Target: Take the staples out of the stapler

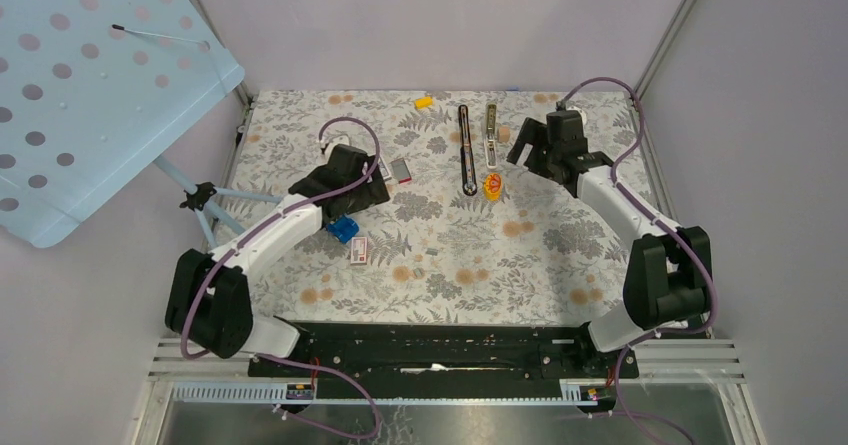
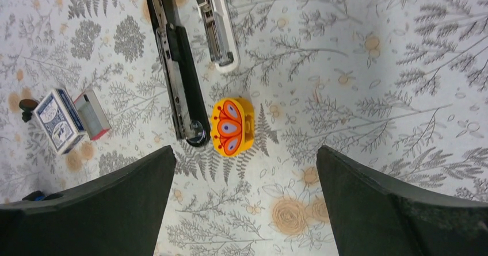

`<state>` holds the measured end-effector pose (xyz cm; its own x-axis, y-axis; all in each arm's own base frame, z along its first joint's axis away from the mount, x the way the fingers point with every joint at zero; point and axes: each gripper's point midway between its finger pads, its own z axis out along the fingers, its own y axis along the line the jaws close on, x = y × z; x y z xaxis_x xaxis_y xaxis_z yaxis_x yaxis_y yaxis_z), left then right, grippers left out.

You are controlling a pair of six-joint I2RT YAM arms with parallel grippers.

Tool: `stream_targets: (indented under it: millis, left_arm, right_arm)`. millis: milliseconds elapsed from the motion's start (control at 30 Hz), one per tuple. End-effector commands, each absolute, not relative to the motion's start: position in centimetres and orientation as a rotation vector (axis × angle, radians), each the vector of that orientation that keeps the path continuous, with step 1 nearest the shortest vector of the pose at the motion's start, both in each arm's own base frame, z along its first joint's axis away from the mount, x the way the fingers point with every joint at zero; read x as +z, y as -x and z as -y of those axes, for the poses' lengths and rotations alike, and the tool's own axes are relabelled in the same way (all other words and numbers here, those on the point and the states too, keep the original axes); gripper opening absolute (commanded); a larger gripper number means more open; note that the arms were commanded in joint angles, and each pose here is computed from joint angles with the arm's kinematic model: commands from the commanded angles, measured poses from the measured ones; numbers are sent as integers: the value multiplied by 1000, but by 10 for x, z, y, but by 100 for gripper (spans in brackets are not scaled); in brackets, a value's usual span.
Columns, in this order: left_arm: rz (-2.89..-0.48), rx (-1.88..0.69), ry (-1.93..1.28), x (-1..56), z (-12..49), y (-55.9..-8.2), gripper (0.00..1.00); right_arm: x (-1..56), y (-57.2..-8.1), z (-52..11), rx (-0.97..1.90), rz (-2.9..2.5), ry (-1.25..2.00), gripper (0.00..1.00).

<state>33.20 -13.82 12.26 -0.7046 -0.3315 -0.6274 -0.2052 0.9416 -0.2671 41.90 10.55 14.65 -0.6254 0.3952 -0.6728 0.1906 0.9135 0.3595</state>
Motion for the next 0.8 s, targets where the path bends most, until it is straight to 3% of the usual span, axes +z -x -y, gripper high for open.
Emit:
stream_targets:
  millis: [0,267,533,767]
  left_arm:
    - [-2339,-298,370,135,152,-349,99]
    - [-2274,-358,383,154,129,-361,99]
    - [-2252,-352,414,157,100,-354,99]
    - [-2245,-331,361,163,93,-350,97]
  right_arm:
    - [164,-411,-114,428,-2209,-408,100]
    - [165,-416,-143,420,-2237,-356,100]
    - [166,-438,-248,445,-2244,-12,99]
    - [126,-463,-330,506,-2299,241,81]
